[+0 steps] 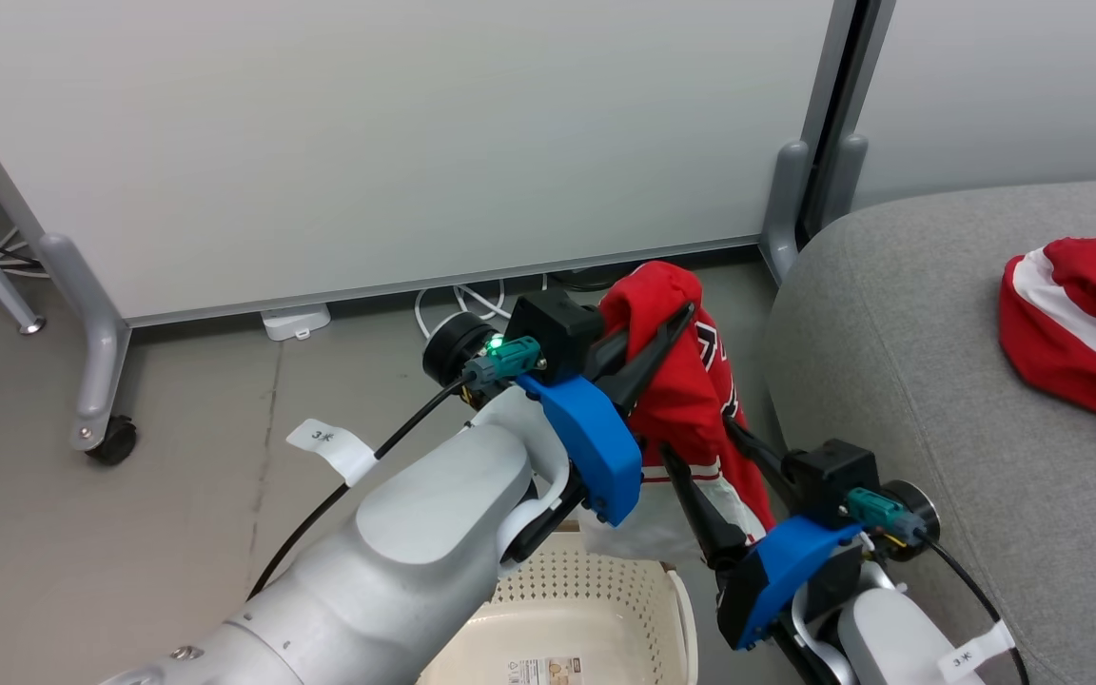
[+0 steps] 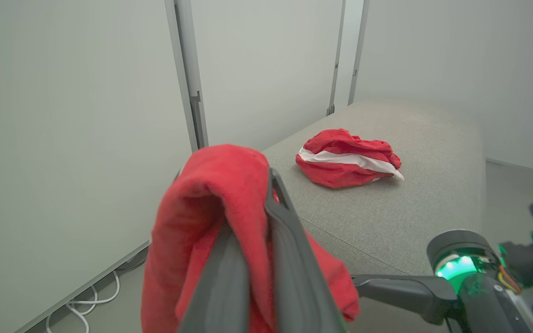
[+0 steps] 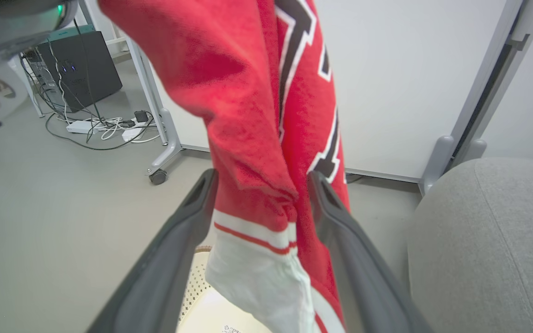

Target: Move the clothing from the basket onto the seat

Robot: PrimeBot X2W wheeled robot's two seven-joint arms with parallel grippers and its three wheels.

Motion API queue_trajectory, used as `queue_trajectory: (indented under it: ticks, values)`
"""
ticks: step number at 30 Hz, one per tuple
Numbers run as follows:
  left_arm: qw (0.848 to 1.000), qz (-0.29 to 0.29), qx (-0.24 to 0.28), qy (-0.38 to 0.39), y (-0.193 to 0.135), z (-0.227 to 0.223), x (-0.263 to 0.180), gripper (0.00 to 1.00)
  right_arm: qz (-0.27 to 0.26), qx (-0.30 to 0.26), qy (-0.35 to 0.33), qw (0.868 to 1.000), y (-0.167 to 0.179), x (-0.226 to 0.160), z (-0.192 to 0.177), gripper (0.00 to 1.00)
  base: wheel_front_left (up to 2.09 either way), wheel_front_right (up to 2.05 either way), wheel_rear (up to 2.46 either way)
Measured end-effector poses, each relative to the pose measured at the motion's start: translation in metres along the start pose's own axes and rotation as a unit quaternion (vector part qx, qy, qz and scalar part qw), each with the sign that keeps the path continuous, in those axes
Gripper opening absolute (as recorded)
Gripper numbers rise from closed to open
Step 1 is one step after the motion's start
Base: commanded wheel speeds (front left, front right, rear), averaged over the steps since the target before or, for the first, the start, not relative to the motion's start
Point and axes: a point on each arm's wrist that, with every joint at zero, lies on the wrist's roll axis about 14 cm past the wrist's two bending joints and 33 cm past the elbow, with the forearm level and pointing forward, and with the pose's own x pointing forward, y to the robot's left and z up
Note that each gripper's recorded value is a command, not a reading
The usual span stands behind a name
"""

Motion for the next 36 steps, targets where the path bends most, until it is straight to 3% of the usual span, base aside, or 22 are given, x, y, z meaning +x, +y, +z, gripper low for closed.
queue_trajectory:
  ticks: [15,16,17,18,19,36]
  values:
    - [1.0,-0.011,0.001,0.002,-0.008,0.001,0.0,0.0,0.039,-0.019,0.03,0.999,0.014,0.025,-0.008,1.0,0.0,0.0,0.0]
    - [1.0,-0.012,0.001,0.002,-0.009,0.001,-0.001,0.0,0.04,-0.018,0.031,0.999,0.015,0.026,-0.008,0.68,0.0,0.0,0.0]
    - [1.0,-0.014,0.002,0.002,-0.01,0.001,-0.001,0.0,0.04,-0.017,0.031,0.999,0.015,0.027,-0.008,0.68,0.0,0.0,0.0]
    - [1.0,-0.015,0.001,0.002,-0.011,0.001,-0.001,0.0,0.041,-0.017,0.032,0.999,0.015,0.028,-0.008,0.24,0.0,0.0,0.0]
    - [1.0,-0.016,0.001,0.002,-0.012,0.001,-0.001,0.0,0.041,-0.017,0.031,0.999,0.015,0.028,-0.007,0.0,0.0,0.0,0.0]
    - [1.0,-0.015,0.0,0.009,-0.012,-0.003,0.001,0.0,0.033,-0.009,0.027,0.999,0.007,0.029,-0.01,0.0,0.0,0.0,0.0]
